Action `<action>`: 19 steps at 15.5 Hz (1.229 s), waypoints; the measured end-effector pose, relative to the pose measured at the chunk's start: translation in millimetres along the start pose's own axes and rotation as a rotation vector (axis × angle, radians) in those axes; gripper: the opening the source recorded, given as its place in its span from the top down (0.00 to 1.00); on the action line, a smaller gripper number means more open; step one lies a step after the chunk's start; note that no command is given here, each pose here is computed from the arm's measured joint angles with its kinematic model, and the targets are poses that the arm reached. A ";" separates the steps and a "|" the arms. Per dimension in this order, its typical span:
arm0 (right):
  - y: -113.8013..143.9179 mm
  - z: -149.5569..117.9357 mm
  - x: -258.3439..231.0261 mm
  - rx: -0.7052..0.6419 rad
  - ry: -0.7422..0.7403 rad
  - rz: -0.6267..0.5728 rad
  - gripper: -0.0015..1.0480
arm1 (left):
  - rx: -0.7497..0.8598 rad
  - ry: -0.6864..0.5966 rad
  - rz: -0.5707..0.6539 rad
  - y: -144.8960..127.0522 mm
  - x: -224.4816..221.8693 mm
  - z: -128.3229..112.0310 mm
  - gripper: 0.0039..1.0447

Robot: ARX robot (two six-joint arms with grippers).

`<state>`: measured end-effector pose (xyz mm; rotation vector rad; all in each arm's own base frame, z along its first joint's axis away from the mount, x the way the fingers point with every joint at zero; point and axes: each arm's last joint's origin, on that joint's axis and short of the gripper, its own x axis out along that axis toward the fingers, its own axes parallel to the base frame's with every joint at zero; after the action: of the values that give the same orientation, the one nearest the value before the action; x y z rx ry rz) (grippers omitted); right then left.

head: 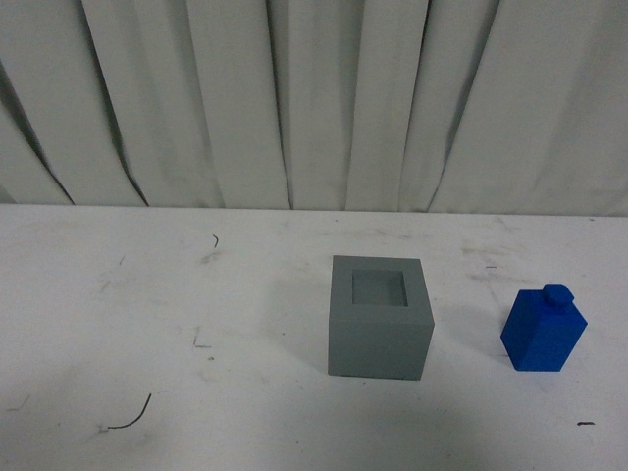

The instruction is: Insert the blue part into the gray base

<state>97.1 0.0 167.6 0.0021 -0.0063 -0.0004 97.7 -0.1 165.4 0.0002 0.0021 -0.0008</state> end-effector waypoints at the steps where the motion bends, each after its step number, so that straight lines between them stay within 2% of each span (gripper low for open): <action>1: 0.0 0.0 0.0 0.000 0.000 0.000 0.06 | 0.000 0.000 0.000 0.0 0.0 0.0 0.06; 19: 0.0 0.0 0.0 0.000 0.000 0.000 0.06 | 0.000 0.000 0.000 0.0 0.0 0.0 0.06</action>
<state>97.1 0.0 167.6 0.0021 -0.0063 -0.0004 97.7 -0.1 165.4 -0.0002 0.0021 -0.0008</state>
